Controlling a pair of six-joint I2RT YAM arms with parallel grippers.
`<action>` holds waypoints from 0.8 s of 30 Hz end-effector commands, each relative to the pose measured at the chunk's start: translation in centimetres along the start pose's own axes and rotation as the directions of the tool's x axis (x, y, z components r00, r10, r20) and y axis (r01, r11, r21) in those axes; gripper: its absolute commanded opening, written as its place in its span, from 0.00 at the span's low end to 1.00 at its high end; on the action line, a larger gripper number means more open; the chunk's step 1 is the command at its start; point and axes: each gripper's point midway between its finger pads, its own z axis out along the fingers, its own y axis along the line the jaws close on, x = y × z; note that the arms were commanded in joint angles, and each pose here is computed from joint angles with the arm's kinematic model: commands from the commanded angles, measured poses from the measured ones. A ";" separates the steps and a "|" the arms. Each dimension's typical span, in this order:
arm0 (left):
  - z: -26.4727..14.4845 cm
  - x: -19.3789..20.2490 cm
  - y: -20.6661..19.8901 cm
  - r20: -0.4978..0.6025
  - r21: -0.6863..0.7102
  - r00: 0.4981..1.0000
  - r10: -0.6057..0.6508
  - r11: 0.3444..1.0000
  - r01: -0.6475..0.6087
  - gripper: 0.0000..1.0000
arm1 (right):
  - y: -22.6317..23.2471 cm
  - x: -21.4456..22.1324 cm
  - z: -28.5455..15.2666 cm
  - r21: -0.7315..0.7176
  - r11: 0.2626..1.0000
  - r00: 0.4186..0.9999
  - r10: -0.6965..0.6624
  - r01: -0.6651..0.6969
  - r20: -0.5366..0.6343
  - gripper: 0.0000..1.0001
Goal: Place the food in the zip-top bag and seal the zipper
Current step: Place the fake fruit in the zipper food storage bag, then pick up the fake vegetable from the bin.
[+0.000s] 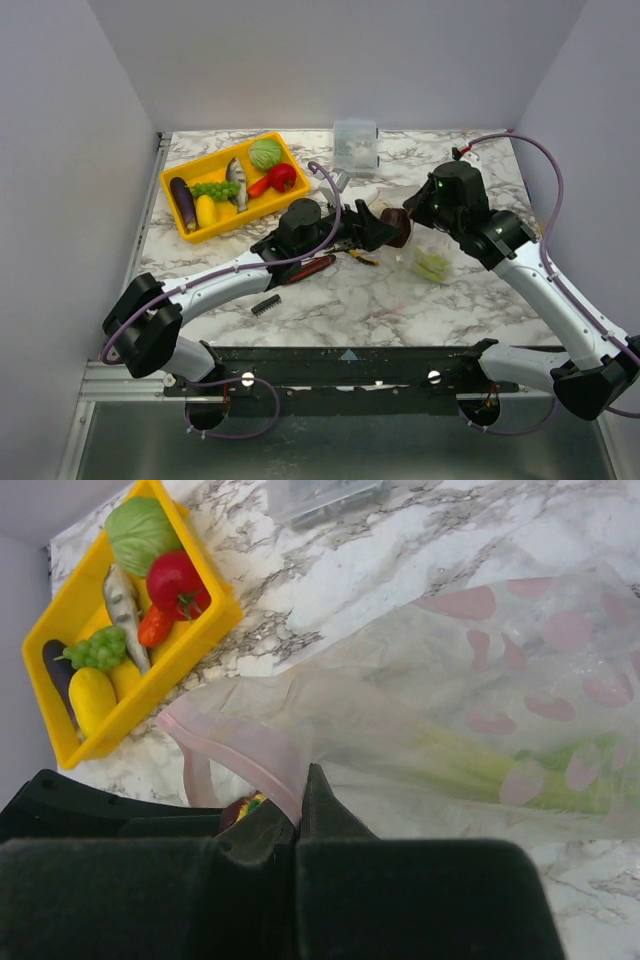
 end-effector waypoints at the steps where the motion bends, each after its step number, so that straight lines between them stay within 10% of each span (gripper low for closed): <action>1: -0.3 -0.1 0.0 -0.011 -0.038 1.000 0.026 0.999 -0.027 0.88 | 1.0 -0.4 -0.5 -0.053 0.998 0.999 0.031 -0.031 0.017 0.00; 13: -4.2 -4.5 0.0 0.064 -0.095 0.983 0.171 0.982 -0.165 0.85 | -0.2 -1.6 -1.1 0.004 1.000 0.998 -0.005 0.004 0.068 0.00; 24: -15.8 -13.4 11.8 0.435 -0.533 0.872 0.224 0.844 0.049 0.89 | -0.2 -2.5 -1.9 -0.020 0.997 0.991 -0.068 0.071 0.112 0.00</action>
